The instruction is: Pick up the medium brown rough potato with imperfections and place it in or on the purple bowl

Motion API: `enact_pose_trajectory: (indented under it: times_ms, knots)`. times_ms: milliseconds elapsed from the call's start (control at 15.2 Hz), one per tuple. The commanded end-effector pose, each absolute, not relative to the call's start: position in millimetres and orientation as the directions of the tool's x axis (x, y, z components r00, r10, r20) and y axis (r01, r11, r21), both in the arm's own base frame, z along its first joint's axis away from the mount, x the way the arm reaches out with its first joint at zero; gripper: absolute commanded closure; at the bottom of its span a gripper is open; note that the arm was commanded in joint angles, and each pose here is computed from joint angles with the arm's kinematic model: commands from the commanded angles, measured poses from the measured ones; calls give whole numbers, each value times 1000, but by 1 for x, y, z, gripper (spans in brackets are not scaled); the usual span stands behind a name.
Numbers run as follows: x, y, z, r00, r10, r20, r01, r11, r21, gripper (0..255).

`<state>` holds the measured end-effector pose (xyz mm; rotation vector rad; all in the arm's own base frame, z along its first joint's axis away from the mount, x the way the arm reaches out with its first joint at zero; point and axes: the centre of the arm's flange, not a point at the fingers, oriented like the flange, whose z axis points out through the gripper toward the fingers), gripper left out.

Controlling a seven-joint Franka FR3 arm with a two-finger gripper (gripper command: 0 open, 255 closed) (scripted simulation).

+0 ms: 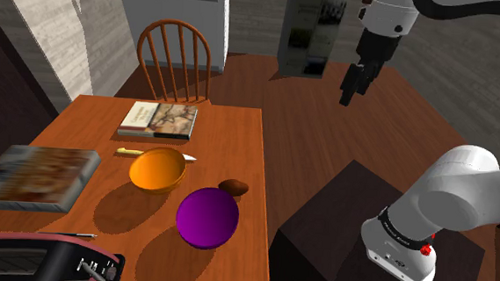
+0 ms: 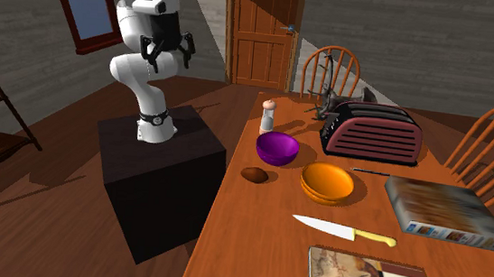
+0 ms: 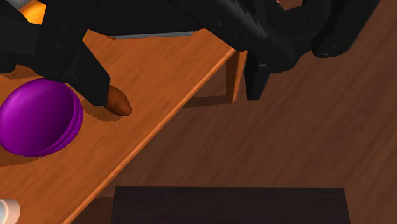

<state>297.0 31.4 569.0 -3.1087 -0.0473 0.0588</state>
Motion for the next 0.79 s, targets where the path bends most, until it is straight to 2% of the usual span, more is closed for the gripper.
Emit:
enact_pose_trajectory:
  times_ms: [0,726]
  knots:
    - [297,31,569,999,31,-37,30,-999,-33,0]
    - [350,83,450,988,152,10,152,-985,-79,0]
